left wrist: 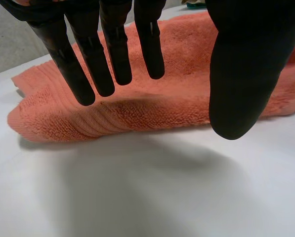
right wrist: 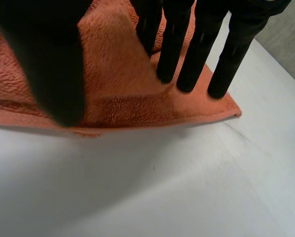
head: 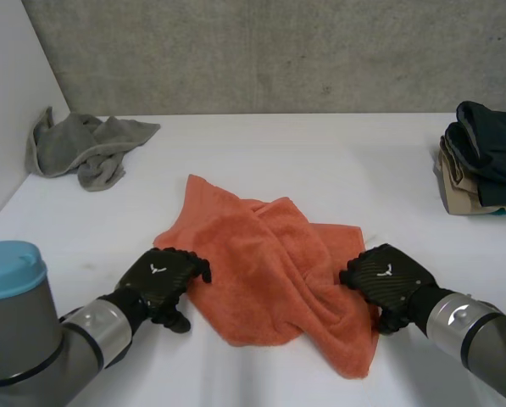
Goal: Fold the laundry.
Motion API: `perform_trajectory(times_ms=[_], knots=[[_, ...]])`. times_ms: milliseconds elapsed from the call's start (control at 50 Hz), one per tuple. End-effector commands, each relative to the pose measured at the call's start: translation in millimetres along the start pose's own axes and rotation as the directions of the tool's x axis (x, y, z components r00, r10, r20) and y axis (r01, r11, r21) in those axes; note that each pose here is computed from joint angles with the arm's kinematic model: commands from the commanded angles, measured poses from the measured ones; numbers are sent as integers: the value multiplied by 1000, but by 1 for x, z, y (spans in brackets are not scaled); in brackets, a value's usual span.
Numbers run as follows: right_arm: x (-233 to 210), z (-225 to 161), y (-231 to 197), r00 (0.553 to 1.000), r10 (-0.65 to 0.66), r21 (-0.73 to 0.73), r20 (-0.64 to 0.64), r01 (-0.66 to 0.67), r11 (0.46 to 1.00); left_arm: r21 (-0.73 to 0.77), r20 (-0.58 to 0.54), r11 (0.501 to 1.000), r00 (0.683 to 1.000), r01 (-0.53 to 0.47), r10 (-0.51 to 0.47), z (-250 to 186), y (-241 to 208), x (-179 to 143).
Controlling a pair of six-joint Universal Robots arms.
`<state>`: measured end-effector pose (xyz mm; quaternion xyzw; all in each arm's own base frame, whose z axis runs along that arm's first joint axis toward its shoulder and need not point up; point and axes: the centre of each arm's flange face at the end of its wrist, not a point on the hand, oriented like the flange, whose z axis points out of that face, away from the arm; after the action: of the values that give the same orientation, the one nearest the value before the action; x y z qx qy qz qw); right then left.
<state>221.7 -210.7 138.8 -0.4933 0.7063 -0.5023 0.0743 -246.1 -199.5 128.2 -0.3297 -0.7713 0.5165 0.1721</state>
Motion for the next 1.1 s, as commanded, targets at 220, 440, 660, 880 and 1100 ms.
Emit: perform_trajectory(times_ms=[220, 440, 660, 880, 1100], knots=[[-10, 12, -4, 1000, 22, 78, -15, -21, 997, 80, -29, 995, 998, -53, 56, 32, 5, 8], [1, 13, -10, 995, 78, 92, -62, -73, 993, 96, -44, 984, 987, -151, 156, 43, 2, 17], [42, -15, -61, 964, 26, 163, -264, 18, 986, 300, 29, 930, 977, -212, 213, 6, -80, 14], [97, -101, -176, 891, 8, 344, -453, 167, 924, 696, 74, 708, 992, -123, 100, -98, -210, 12], [101, -24, -157, 944, 10, 277, -331, 87, 957, 519, 23, 854, 999, -39, 31, -22, -163, -6]])
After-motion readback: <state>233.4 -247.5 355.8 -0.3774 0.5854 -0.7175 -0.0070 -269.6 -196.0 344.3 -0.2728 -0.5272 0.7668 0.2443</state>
